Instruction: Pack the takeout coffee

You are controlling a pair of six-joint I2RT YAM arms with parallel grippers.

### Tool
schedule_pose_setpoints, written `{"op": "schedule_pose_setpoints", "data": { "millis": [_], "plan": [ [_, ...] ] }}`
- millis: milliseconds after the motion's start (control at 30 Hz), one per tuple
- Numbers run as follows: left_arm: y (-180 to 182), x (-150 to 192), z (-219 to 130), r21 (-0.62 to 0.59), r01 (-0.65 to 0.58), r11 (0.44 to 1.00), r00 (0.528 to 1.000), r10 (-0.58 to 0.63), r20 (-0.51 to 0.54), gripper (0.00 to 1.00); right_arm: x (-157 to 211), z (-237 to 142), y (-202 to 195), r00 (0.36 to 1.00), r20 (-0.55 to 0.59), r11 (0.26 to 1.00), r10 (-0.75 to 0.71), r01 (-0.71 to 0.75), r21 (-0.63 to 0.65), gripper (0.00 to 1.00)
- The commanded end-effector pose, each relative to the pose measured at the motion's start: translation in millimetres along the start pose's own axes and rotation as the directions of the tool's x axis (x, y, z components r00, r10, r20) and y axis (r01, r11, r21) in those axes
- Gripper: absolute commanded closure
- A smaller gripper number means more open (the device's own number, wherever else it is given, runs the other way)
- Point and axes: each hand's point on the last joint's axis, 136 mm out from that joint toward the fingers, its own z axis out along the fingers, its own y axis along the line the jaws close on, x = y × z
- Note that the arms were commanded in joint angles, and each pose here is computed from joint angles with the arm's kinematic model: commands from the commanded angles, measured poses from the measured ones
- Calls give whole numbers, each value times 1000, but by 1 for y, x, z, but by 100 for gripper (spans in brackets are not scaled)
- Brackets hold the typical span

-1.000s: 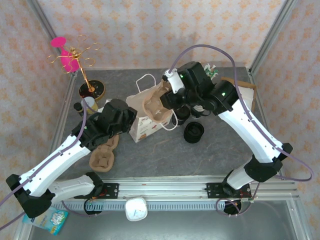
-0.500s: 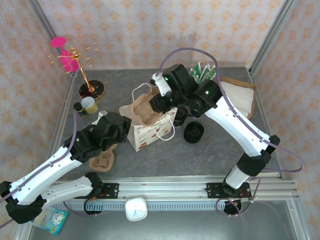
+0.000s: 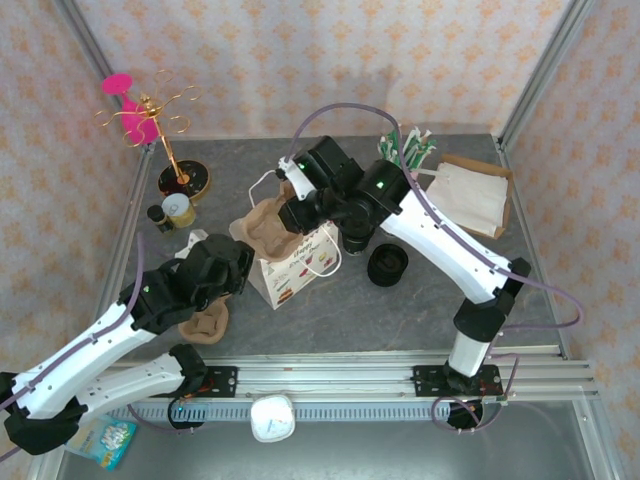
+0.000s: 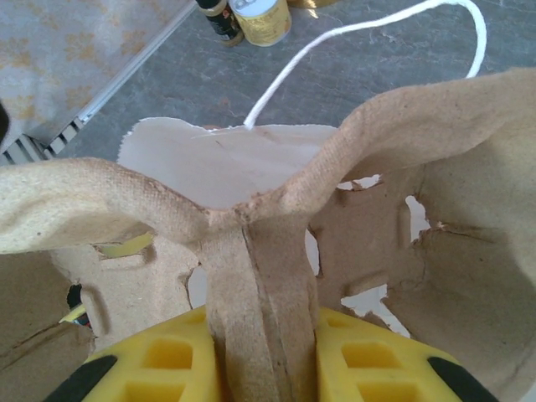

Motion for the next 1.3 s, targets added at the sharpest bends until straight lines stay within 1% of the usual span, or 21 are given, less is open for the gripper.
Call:
{"op": "schedule_pose_setpoints", "data": {
  "millis": [0,67,133,267,400,500,567,600,667,767,933,967,1067,1267],
  "plan": [
    [-3,-12,-10,12,-64,998,997,63,50,90,5,0,-9,999,-31,998,22,-20,51,76],
    [-6,-13,-12,21,-90,996,995,89,53,84,7,2,-11,999,-43,998,26,-23,64,76],
    [-8,-15,-15,22,-121,992,991,119,61,79,6,3,-15,999,-39,996,29,-26,88,77],
    [-6,-22,-20,27,-161,987,984,158,84,73,7,11,-16,997,-58,995,45,-40,94,77],
    [-3,-32,-24,18,-227,974,966,223,130,66,8,17,-21,995,-72,990,64,-54,131,79],
    [-3,-36,-25,5,-269,963,954,266,139,60,6,18,-25,994,-66,986,81,-70,152,80],
    [-10,-33,-22,35,-293,956,950,287,123,53,6,21,-26,993,-76,984,89,-76,160,80],
    [-13,-31,-20,46,-295,954,951,290,104,52,6,21,-25,992,-83,984,92,-78,162,80],
    [-13,-29,-12,32,-310,950,949,307,71,52,6,23,-26,991,-90,983,95,-79,167,80],
    [-10,-33,-3,9,-323,946,945,322,54,53,5,24,-25,992,-85,983,97,-82,164,80],
    [-3,-37,9,-25,-347,938,936,347,57,62,8,28,-30,990,-102,979,96,-75,188,80],
    [-4,-35,11,-17,-349,937,936,349,48,66,7,29,-30,990,-104,980,94,-73,187,80],
    [-2,-29,15,-8,-355,935,934,355,23,72,1,31,-23,991,-92,985,97,-82,153,80],
    [1,-18,18,6,-387,922,921,387,-39,78,-2,34,-26,990,-89,981,107,-90,172,79]
  ]
}}
